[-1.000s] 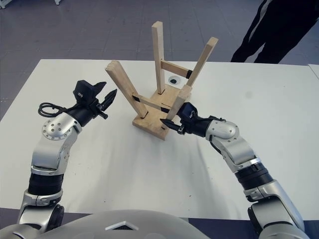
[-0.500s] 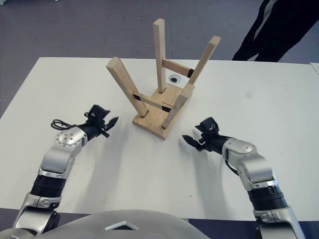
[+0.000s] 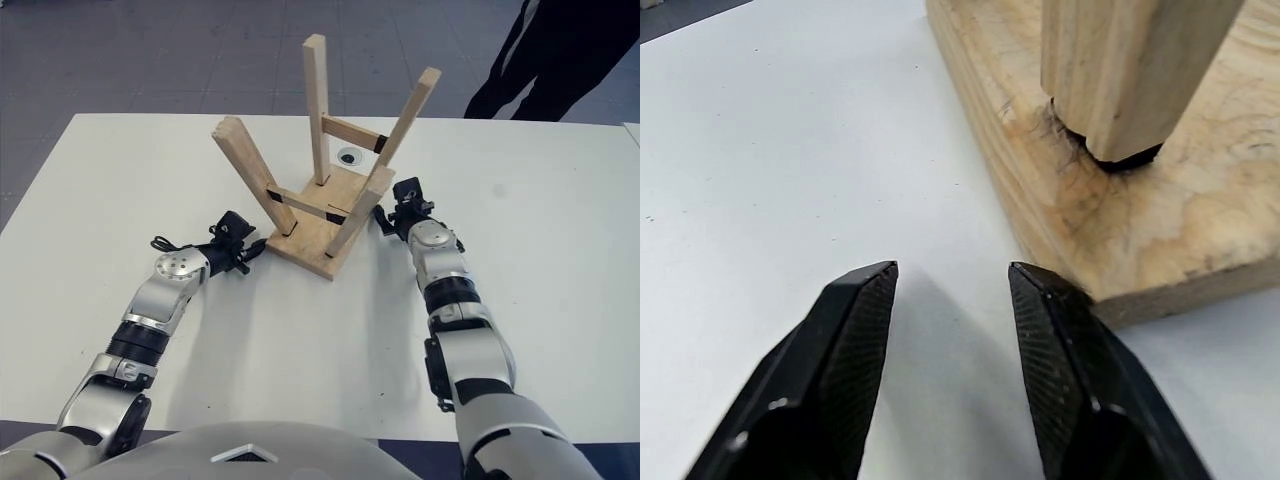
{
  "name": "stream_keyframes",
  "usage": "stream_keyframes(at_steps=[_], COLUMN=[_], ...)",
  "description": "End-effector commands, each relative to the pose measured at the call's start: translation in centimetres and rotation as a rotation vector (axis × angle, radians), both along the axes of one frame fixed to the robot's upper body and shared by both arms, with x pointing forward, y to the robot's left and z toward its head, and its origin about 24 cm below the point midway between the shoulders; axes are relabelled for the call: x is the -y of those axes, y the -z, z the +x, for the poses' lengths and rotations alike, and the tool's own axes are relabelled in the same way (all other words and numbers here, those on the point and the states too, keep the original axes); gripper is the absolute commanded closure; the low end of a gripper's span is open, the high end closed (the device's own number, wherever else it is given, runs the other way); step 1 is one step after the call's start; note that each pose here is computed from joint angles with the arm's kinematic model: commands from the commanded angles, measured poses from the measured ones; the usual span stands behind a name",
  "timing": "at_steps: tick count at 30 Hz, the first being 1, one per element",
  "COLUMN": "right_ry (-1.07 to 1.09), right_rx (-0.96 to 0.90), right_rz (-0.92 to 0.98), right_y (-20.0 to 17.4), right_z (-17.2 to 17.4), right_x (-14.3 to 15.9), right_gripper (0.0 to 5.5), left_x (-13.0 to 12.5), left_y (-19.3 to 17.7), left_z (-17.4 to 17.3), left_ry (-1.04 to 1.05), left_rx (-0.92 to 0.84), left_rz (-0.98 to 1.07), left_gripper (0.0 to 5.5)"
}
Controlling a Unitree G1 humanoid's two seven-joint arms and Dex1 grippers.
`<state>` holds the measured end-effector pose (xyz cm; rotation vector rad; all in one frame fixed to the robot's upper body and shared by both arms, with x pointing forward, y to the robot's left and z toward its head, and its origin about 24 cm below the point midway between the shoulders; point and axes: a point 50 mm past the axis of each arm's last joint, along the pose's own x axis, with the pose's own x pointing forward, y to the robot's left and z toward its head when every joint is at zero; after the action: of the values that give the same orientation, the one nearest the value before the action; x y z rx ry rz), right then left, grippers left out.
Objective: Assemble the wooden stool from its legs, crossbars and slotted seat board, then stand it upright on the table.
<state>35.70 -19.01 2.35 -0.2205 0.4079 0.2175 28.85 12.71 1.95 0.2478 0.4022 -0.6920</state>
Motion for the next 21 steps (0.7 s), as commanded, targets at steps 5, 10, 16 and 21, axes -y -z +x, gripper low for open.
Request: stream_keyframes(at_steps=[5,10,16,21], right_ry=[-0.102,0.277,0.187,-0.012], right_rx=[0.046,0.18,0.42,0.408], right_rz=[0.03,0.214,0.643,0.91], right_y=[-1.6,-5.3,-19.4,-25.5], right_z=[1.7,1.3,-1.7,-4.4], right_x=[-3.2,3.8,3.6,1.0], right_gripper=[1.79,1.79,1.79,1.79], left_x=[-1.3,-3.4,-4.8,-4.8], left_y=[-0.4,-0.9,-1.5,-1.3], left_z=[-3.2,-2.7,-3.1,-3.2], left_ry=[0.035,-0.076,-0.197,-0.215], left_rx=[-0.036,0.014,0.058,0.061], left_rz=[0.023,0.075,0.062,0.056], left_gripper=[3.41,3.41,3.41,3.41])
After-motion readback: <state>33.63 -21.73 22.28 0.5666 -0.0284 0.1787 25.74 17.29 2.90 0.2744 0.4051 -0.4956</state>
